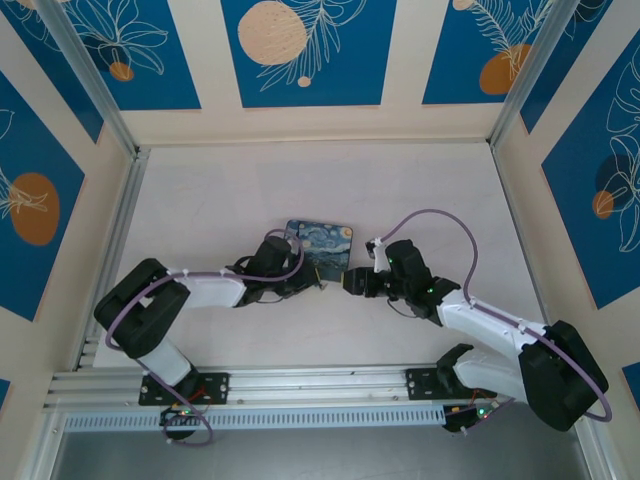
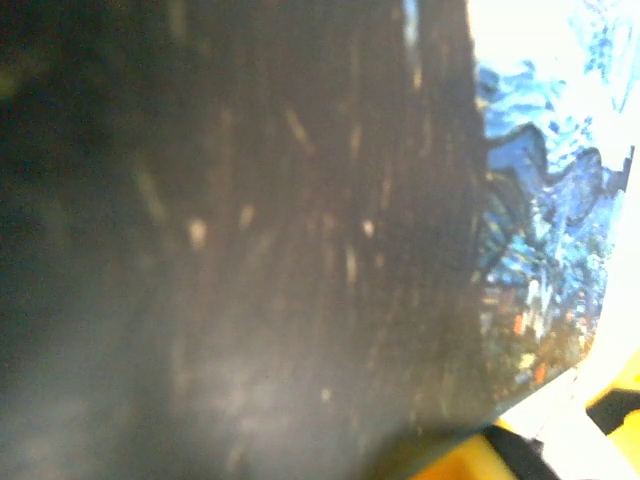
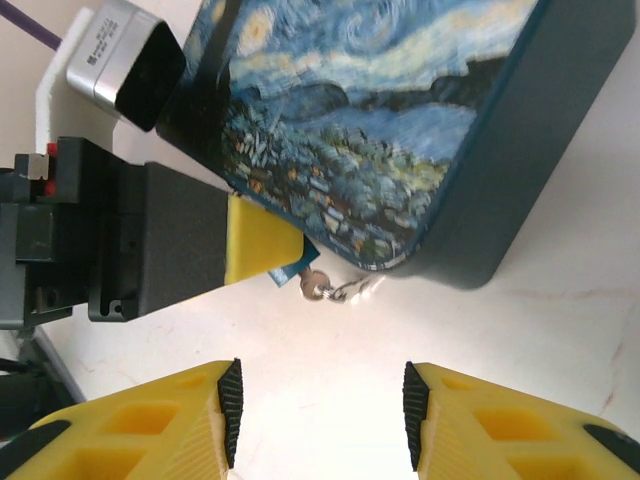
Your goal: Unlock the padlock with the key
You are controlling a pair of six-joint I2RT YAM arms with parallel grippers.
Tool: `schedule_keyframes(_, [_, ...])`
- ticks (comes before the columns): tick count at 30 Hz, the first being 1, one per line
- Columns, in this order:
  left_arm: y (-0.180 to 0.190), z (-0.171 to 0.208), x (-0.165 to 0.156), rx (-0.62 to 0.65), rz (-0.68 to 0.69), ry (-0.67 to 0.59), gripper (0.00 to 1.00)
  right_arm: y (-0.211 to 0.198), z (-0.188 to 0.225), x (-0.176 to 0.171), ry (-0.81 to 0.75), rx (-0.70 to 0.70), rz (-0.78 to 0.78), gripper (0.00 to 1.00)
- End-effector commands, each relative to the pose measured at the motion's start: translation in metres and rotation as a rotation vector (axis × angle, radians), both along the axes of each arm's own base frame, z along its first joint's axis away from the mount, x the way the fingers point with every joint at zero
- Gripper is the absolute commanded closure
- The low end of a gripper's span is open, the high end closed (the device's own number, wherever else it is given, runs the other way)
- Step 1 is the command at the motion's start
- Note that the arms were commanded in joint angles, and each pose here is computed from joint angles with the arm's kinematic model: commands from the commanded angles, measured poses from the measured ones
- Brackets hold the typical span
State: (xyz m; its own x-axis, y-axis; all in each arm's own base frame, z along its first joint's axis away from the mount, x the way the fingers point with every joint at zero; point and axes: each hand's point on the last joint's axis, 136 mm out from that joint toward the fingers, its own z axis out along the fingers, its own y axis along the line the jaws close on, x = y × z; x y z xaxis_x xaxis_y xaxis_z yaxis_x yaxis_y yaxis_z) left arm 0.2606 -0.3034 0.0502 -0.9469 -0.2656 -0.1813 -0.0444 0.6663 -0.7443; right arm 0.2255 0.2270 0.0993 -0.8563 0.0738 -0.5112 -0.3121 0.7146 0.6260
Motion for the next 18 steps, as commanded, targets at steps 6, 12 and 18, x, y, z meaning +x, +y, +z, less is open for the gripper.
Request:
schedule_keyframes(6, [0.006, 0.006, 0.0, 0.047, -0.029, -0.05, 0.34, 0.022, 0.002, -0.008, 0.086, 0.094, -0.022, 0.52])
schedule_keyframes(12, [0.033, 0.034, -0.003, 0.112, 0.018, -0.13, 0.12, 0.032, -0.008, -0.005, 0.111, 0.087, -0.016, 0.52])
schedule_keyframes(18, [0.066, 0.055, -0.01, 0.173, 0.079, -0.19, 0.01, 0.046, -0.015, 0.012, 0.108, 0.053, -0.004, 0.53])
